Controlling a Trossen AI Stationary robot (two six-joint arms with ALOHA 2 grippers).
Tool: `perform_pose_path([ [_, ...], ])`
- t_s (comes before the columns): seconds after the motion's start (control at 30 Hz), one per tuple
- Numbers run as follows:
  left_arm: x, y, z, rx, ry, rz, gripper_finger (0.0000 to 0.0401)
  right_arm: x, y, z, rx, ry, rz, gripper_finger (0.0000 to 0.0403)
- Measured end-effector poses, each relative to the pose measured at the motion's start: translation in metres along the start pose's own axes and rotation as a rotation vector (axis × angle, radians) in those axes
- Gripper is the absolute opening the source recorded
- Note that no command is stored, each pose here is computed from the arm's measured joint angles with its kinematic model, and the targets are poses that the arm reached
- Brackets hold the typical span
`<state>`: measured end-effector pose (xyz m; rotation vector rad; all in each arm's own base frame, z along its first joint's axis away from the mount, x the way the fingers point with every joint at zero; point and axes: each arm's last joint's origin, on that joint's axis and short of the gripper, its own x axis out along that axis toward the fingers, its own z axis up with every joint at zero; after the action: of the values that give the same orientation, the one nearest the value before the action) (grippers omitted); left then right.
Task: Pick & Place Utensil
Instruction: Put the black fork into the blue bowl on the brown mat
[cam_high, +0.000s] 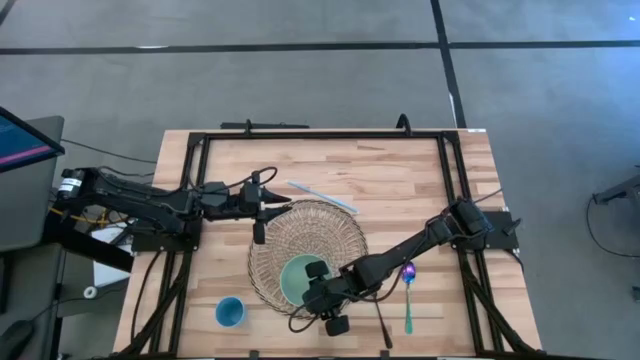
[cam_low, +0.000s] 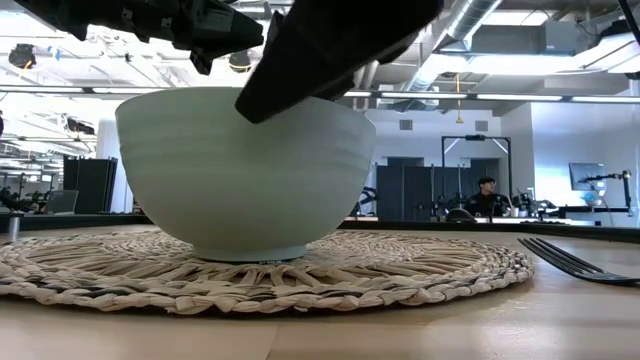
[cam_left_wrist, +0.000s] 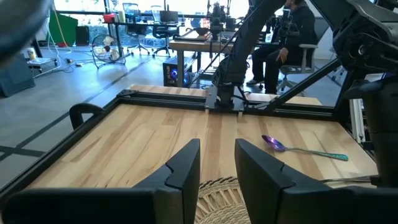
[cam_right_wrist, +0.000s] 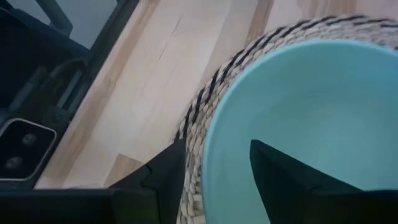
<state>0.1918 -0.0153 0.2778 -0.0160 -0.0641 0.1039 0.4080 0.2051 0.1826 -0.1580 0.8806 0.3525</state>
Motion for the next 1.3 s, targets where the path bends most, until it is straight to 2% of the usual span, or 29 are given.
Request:
perform_pose_path([
  [0.27, 0.0, 0.0, 0.0, 0.0, 0.0, 0.0, 0.0101, -0.002, 0.0, 0.002, 0.0, 0.005, 0.0, 0.0164],
  [0.57, 0.0, 0.0, 0.0, 0.0, -0.001, 0.0, 0.0101, -0.025, 0.001, 0.028, -0.001, 0.024, -0.002, 0.0158],
  [0.8, 0.0, 0.0, 0.0, 0.0, 0.0, 0.0, 0.0101, -0.044, 0.001, 0.036, 0.048, 0.129, -0.005, 0.0139],
  [0.97, 0.0, 0.0, 0.0, 0.0, -0.001, 0.0, 0.0101, -0.052, 0.0, 0.029, 0.115, 0.242, -0.027, 0.013],
  [1.1, 0.0, 0.0, 0.0, 0.0, -0.001, 0.0, 0.0101, -0.063, 0.002, 0.025, 0.183, 0.298, -0.062, 0.0129],
  [1.3, 0.0, 0.0, 0.0, 0.0, -0.001, 0.0, 0.0101, -0.093, 0.023, 0.016, 0.189, 0.29, -0.219, 0.0129],
])
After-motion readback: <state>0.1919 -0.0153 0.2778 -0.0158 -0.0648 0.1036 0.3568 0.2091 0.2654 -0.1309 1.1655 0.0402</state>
